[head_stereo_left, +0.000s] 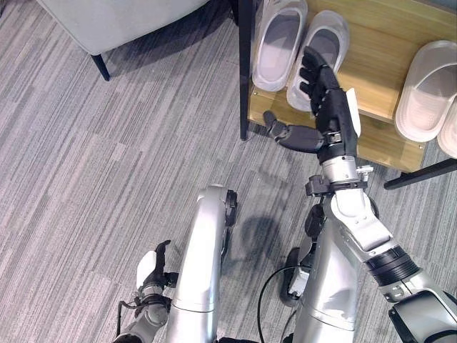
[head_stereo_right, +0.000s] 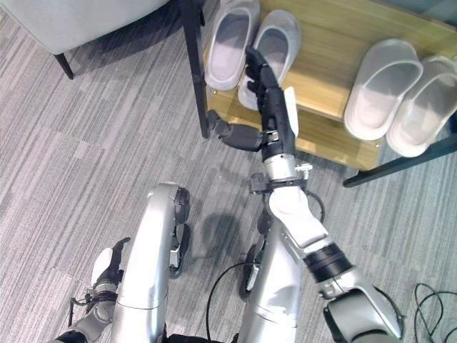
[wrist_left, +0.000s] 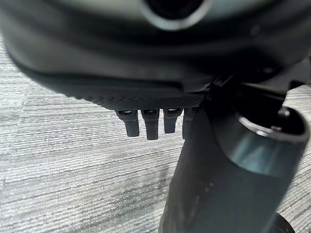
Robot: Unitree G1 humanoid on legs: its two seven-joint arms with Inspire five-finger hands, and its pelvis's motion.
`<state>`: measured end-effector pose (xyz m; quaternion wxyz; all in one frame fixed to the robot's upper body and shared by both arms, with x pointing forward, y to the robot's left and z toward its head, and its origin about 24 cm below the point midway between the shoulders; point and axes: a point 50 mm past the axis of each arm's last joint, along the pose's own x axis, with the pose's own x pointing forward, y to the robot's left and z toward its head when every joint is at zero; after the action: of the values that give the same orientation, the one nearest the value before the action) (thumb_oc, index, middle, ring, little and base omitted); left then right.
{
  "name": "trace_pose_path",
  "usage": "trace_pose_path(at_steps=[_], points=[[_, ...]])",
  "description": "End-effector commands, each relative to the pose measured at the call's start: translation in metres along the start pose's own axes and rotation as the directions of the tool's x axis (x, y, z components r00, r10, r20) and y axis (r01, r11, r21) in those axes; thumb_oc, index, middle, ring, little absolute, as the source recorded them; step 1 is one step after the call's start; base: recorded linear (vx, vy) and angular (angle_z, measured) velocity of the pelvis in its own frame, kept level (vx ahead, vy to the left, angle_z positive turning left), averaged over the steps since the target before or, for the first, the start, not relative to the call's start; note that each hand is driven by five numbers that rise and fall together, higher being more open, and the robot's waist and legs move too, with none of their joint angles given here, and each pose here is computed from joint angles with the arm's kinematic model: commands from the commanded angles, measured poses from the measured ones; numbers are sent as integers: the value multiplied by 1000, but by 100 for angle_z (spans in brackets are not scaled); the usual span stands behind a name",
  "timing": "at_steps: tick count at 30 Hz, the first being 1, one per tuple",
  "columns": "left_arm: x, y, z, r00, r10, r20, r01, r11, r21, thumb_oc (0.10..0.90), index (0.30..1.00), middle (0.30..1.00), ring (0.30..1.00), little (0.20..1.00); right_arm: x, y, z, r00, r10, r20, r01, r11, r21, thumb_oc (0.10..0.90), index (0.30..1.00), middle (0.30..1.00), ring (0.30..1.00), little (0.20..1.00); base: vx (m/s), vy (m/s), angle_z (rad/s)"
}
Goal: Arrange the slippers neatly on the shoe rack.
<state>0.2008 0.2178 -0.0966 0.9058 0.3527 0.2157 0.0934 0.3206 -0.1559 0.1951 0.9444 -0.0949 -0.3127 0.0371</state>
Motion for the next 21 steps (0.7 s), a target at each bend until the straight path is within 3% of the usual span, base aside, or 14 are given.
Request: trace_pose_path(at_steps=[1,21], points=[[-5,-4,-2,999,32,6,-32,999,7,800,900,900,900,900,20,5,59,956,29,293,-41,999,35,800,900,900,900,900,0,0,0],[-7,-2,-11,998,40,-46,-40,999,0,800,900,900,900,900,11,-5,14,995,-9,96,10,1000,-9,800,900,900,900,900,0,0,0]])
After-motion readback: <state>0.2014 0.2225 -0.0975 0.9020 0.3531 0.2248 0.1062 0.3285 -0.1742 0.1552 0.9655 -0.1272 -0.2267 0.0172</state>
